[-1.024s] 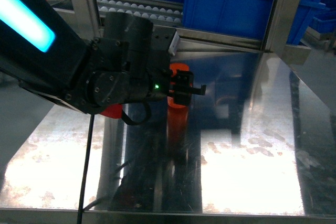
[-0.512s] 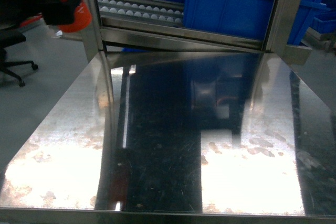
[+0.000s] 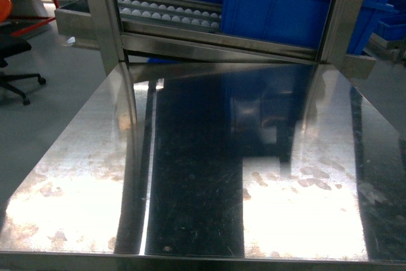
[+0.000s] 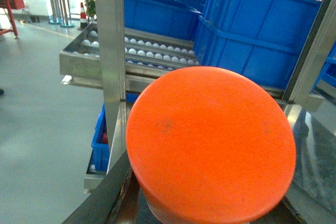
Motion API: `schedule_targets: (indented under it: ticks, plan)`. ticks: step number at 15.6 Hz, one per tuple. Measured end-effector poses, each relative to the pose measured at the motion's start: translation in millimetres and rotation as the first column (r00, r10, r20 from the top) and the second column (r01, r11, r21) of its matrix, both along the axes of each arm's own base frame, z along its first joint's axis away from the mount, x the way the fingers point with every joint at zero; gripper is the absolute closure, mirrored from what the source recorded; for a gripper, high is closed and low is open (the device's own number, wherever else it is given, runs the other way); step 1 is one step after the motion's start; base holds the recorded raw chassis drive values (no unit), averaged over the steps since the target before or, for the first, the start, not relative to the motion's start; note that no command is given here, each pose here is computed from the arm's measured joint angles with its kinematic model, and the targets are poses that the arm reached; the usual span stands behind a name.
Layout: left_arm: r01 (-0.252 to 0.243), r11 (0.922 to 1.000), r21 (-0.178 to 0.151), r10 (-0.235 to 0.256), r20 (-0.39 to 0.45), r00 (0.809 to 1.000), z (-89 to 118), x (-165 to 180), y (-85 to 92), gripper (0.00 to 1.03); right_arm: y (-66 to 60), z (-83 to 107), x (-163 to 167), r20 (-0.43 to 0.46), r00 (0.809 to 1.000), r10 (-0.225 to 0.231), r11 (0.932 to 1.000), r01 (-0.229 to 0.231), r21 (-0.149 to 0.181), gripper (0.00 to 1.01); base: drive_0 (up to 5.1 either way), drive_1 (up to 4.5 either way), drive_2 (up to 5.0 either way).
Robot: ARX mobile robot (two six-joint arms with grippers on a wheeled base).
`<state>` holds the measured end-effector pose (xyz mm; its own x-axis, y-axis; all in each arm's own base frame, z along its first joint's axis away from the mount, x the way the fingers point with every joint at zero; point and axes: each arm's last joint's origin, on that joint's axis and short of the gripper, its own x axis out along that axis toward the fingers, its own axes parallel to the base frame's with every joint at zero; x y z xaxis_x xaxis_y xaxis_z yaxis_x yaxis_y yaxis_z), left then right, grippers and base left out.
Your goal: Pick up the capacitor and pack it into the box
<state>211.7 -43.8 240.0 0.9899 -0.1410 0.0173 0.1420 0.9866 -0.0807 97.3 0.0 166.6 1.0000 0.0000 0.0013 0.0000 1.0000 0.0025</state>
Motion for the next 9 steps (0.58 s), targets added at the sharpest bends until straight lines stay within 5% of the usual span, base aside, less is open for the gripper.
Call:
schedule_targets:
  ticks: [9]
  plan:
    - [0.001, 1.0000, 0.002, -0.001, -0.007, 1.000, -1.4, 0.9, -0.4, 0.58, 0.0, 0.0, 0.0, 0.000, 1.000, 0.000, 1.0000, 0.000, 0.000, 0.03, 0.0, 0.00, 0.0]
